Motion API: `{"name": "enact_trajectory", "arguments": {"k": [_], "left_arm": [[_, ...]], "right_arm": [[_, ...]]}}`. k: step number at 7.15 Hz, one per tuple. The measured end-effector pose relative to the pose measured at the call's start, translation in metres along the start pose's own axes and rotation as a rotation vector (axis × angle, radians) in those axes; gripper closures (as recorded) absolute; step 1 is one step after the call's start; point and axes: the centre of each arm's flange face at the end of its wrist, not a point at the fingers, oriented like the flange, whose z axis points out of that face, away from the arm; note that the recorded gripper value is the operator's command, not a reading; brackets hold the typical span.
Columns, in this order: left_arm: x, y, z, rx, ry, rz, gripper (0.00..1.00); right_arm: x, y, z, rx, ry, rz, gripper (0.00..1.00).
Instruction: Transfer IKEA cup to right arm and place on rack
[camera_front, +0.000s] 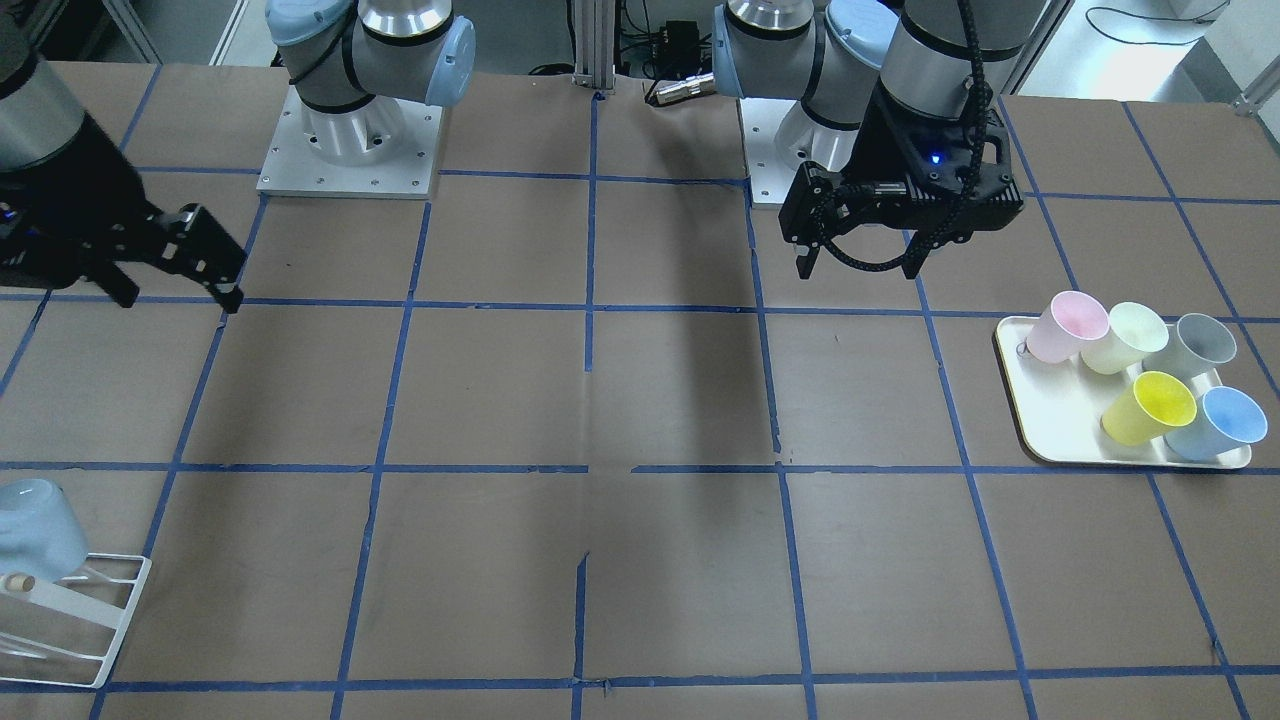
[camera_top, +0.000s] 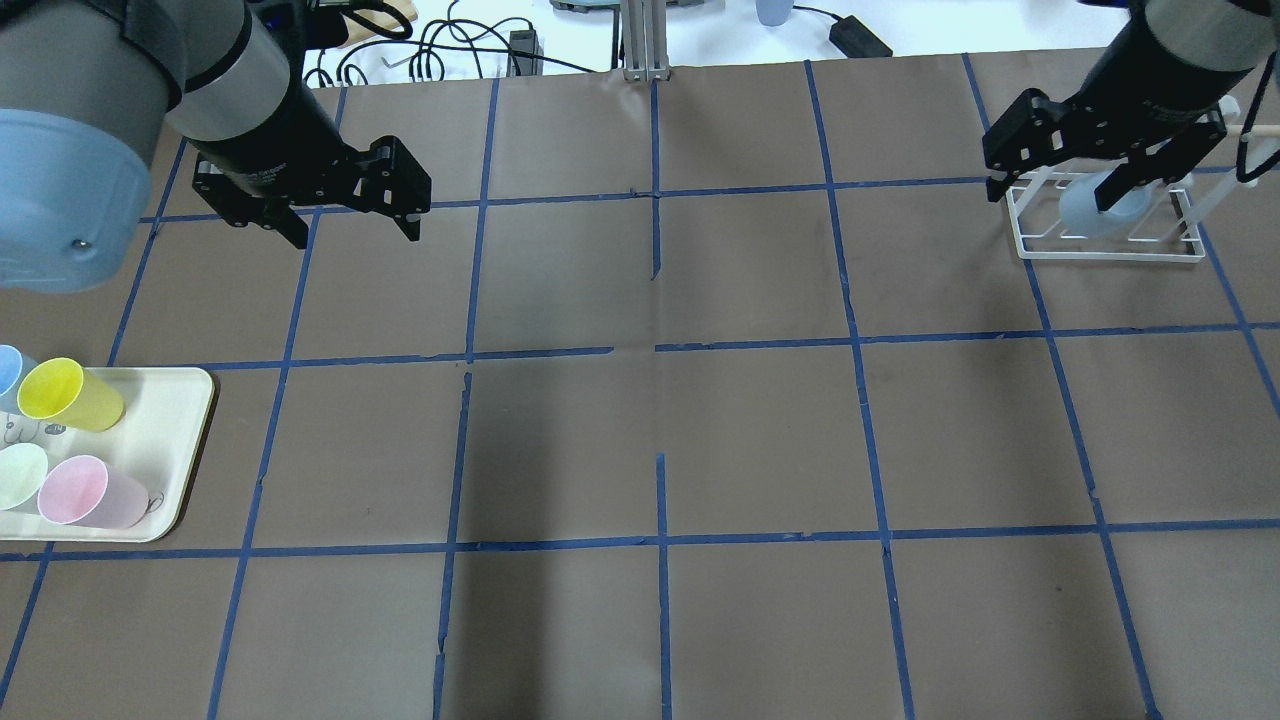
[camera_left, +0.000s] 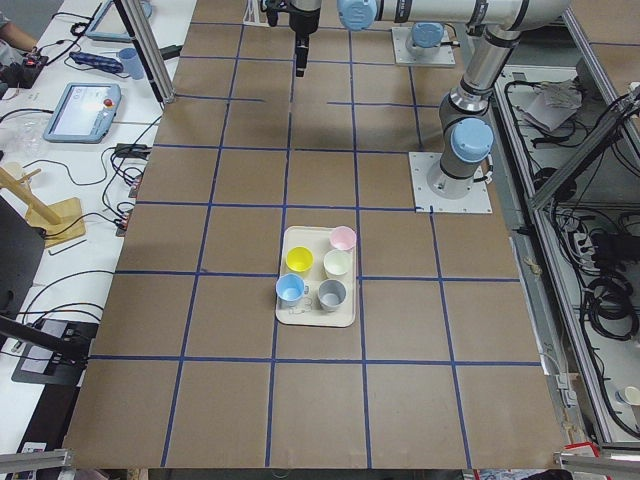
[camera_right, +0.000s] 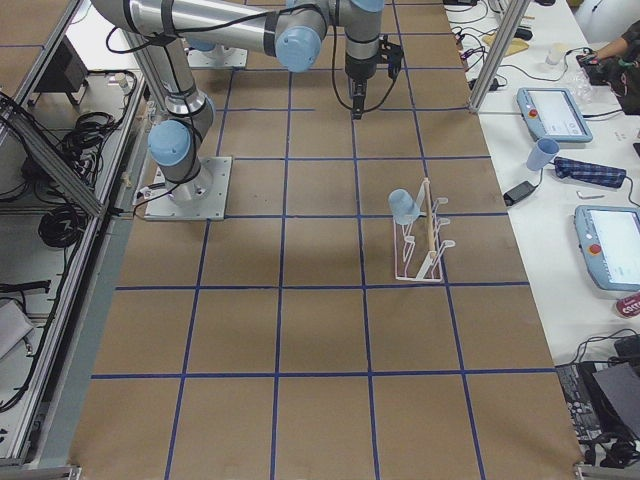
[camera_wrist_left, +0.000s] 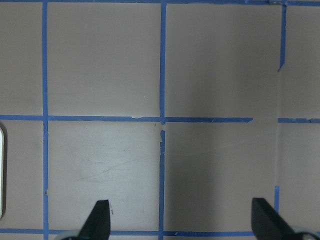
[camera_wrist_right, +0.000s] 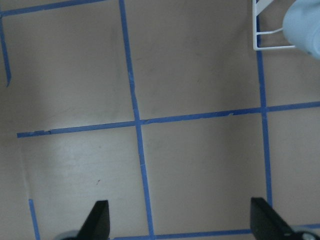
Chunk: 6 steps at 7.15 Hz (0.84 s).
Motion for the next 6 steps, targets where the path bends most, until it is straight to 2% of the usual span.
{"name": "enact_trajectory", "arguments": {"k": [3,6], "left_arm": [[0.000,0.000,0.000,0.000,0.000,-0.001,0.00],[-0.001,0.000,0.000,-0.001,0.000,-0.001,0.00]], "right_arm": [[-0.053,0.068,-0.012,-0.018,0.038,0.001,0.00],[-0.054,0.094,-0.008,-0.021,0.058,-0.005,0.00]]}}
